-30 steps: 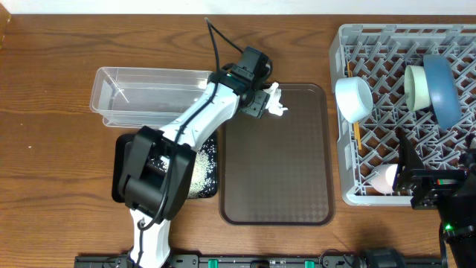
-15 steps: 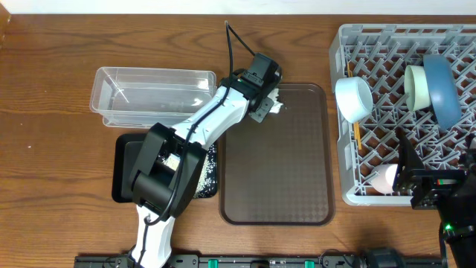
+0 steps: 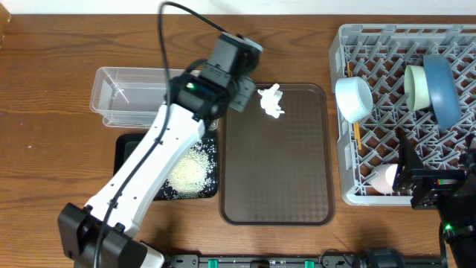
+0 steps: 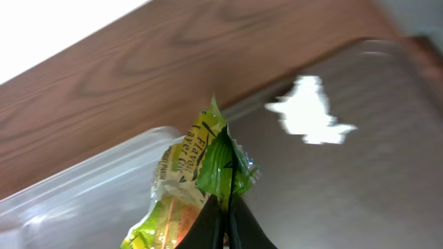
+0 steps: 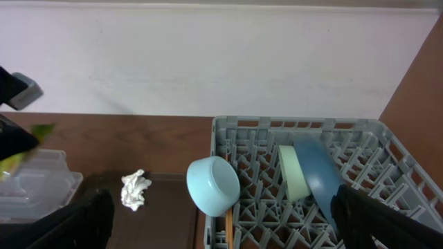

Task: Sort waste into correct bins and load items into the dishwasher rack
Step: 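Carry the wrapper and tissue left over the clear plastic container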

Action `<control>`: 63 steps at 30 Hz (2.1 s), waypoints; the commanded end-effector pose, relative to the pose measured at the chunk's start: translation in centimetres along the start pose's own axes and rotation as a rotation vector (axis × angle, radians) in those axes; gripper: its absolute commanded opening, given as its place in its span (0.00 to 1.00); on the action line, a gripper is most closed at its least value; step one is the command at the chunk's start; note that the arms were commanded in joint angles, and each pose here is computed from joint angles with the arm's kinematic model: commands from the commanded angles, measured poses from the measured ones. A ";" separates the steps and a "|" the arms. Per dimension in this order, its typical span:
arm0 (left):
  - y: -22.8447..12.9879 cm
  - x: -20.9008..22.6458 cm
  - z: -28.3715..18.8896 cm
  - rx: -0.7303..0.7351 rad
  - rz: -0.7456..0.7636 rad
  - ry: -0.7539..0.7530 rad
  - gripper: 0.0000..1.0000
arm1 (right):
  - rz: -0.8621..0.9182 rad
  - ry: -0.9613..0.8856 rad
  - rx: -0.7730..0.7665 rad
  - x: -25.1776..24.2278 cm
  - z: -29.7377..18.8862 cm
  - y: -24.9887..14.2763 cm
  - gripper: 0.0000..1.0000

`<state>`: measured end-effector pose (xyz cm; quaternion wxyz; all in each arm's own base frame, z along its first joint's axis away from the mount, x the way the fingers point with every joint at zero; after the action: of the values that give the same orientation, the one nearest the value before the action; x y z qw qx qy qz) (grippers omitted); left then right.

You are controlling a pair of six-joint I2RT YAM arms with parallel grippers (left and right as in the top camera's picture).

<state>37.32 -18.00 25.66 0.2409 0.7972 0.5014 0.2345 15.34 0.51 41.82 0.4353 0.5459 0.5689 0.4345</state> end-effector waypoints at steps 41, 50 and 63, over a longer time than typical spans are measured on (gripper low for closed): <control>-4.4 -9.7 15.5 0.165 0.106 -0.207 0.06 | -0.005 -0.004 -0.002 -0.1 0.0 0.1 0.99; 0.2 -7.2 8.2 0.013 -0.019 -0.192 0.06 | -0.005 -0.004 -0.002 -0.1 0.0 0.1 0.99; -2.3 5.9 1.9 0.097 -0.215 0.220 0.06 | -0.005 -0.004 -0.002 -0.1 0.0 0.1 0.99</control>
<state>38.49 -15.53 23.28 0.1940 0.7605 0.5692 0.2450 15.35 0.51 41.83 0.4354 0.5459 0.5688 0.4346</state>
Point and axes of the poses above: each gripper's point midway between its finger pads, its own z axis out along the fingers, its own x axis along the line the jaws close on, y = z × x, the point moved 4 cm from there along -z, back along the fingers, and after that the axes turned 2 degrees about -z, right-handed, at the moved point
